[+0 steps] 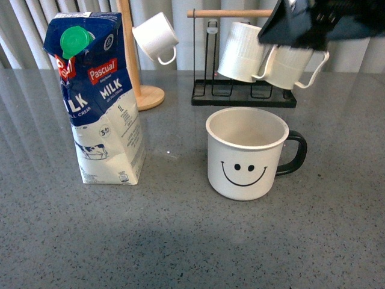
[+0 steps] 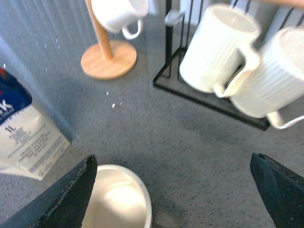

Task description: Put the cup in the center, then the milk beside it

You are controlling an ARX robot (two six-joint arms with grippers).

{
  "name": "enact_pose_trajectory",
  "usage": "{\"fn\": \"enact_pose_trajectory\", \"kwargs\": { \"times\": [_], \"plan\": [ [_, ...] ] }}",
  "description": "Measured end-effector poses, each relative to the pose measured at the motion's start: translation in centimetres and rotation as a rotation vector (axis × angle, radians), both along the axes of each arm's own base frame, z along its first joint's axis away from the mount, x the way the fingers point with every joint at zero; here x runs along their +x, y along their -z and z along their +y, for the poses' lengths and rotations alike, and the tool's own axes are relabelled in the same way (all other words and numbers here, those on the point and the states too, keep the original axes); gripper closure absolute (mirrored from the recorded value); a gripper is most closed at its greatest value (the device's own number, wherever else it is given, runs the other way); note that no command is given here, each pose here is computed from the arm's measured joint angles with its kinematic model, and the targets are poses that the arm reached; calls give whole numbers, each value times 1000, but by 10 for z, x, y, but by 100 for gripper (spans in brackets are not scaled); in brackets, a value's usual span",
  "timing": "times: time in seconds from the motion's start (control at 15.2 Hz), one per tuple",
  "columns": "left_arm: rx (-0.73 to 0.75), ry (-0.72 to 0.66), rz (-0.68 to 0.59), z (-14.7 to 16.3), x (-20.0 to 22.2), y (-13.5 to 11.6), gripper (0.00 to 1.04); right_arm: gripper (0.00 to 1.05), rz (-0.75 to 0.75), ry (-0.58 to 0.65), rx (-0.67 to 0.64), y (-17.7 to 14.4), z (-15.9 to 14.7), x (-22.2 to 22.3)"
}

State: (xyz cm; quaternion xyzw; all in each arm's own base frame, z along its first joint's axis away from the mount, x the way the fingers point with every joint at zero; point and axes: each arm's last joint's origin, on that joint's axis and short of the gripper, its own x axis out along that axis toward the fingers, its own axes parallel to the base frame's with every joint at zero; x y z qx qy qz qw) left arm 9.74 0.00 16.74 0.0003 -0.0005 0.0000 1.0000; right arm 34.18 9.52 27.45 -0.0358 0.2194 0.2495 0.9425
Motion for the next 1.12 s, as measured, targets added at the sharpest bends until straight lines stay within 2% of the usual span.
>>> {"fn": "enact_pose_trajectory", "kwargs": {
  "times": [0.2,0.39,0.46,0.53,0.66,0.98,1.05,1.12],
  "plan": [
    [0,0,0,0,0,0,7,7,-309,89,90,-23,-22,-67],
    [0,0,0,0,0,0,7,7,-523,240,180,-15,-33,-146],
    [0,0,0,0,0,0,7,7,-537,310,190,-5,-37,-160],
    [0,0,0,0,0,0,7,12,-474,423,145,9,-44,-173],
    [0,0,0,0,0,0,7,36,-438,514,84,34,-61,-190],
    [0,0,0,0,0,0,7,98,-445,514,79,69,-80,-208],
    [0,0,0,0,0,0,7,103,-445,515,77,73,-82,-211],
    [0,0,0,0,0,0,7,103,-444,514,76,78,-84,-214]
  ]
}}
